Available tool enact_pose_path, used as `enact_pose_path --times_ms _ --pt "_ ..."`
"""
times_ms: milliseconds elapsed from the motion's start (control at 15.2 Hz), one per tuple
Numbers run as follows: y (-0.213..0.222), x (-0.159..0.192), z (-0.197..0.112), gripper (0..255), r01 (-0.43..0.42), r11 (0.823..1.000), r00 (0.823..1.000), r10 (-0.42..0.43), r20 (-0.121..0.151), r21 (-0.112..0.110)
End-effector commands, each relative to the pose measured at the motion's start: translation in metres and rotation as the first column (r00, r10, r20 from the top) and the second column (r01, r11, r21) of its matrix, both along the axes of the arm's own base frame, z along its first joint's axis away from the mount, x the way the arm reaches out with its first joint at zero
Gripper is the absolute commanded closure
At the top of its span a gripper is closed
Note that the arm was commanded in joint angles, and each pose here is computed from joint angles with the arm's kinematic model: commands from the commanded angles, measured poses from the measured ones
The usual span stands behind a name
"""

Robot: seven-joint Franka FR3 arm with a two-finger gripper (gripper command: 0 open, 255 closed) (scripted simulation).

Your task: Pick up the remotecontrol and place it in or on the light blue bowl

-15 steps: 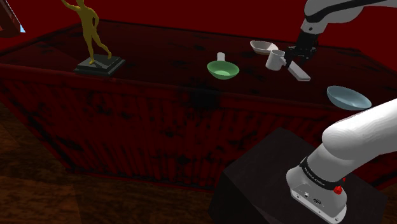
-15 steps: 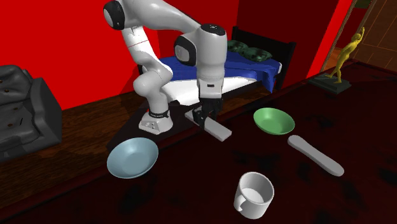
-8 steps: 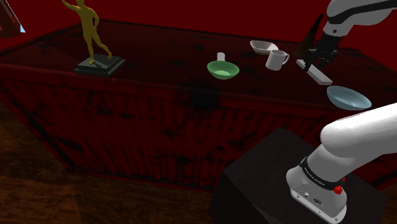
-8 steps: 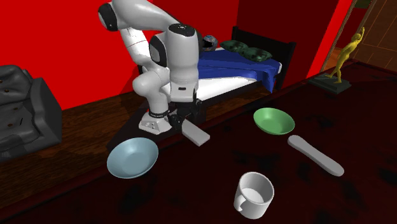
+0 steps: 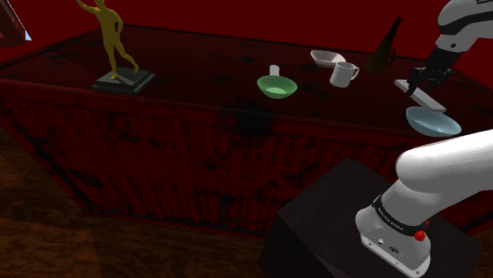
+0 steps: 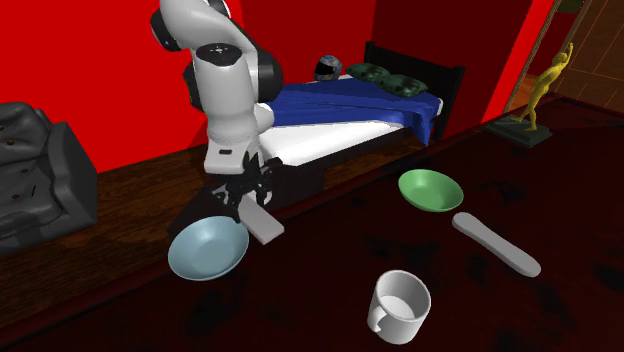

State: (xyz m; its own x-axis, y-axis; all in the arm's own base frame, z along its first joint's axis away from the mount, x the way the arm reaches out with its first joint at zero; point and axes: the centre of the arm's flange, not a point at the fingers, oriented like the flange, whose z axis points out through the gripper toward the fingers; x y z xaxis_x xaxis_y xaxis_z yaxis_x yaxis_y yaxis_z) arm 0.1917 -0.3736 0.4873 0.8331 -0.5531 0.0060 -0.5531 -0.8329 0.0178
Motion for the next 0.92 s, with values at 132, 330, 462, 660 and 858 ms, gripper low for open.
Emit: enact_pose_path --times_ms 132,330,462,660,858 --pt "-0.026 -0.045 0.002 255 -0.002 1.000 1.000 0.002 0.000 0.000" --pt "-0.047 -0.079 0.003 255 -0.002 1.000 1.000 0.002 0.000 0.000" --pt "-0.053 -0.089 -0.002 255 -0.002 1.000 1.000 0.002 0.000 0.000" --pt "-0.053 -0.089 -0.018 255 -0.002 1.000 1.000 0.002 0.000 0.000" --pt "-0.053 -0.089 -0.034 255 -0.002 1.000 1.000 0.002 0.000 0.000"
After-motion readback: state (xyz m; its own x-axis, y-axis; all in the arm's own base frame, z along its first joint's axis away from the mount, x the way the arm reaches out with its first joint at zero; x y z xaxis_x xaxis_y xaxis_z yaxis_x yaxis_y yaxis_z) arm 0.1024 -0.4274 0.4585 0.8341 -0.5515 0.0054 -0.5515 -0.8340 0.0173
